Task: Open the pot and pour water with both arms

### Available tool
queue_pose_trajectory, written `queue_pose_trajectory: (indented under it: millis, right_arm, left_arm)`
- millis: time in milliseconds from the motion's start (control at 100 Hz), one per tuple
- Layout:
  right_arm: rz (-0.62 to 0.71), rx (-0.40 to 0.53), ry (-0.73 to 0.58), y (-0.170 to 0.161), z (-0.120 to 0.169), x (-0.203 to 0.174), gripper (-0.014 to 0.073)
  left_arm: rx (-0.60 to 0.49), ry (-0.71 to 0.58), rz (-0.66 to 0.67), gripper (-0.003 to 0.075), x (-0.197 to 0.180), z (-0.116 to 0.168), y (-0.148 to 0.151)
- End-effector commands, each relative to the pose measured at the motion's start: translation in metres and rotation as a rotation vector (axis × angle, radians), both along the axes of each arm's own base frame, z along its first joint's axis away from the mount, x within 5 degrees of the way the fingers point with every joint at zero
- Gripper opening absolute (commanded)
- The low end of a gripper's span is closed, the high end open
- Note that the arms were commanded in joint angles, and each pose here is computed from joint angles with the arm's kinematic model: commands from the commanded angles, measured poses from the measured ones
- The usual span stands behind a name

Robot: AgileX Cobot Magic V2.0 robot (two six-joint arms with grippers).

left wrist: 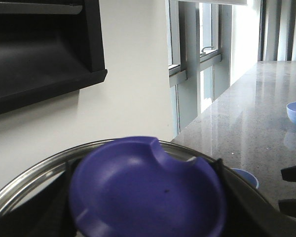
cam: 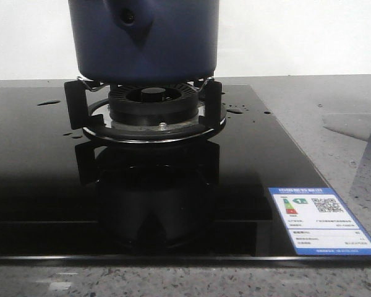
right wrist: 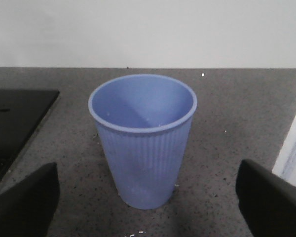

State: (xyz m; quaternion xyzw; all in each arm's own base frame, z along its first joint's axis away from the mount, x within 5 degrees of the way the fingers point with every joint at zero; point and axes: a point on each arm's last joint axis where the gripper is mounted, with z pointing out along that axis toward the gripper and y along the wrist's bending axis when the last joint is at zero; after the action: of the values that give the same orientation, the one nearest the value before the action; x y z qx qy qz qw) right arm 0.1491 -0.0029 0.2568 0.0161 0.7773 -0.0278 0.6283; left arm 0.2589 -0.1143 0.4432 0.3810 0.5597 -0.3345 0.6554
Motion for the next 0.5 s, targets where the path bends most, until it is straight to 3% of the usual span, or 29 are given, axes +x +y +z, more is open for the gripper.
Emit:
queue_pose_trajectory:
  millis: [0,250,490]
  right_arm:
    - [-0.046,-0.029,-0.085,-0.002,0.014,0.011,0.0636]
    - [-0.006,-0.020,-0.147,0.013,0.013,0.029,0.0636]
    - [-0.088,0.006,-0.150,0.010,0.004,0.046,0.0636]
  left_arm:
    - [-0.106,-0.052,-0.018,0.0314,-0.014,0.028,0.003]
    - [-0.102,-0.052,-0.018,0.0314,-0.014,0.028,0.003]
    - [-0.102,-0.053,-0.021,0.0314,-0.015,0.028,0.002]
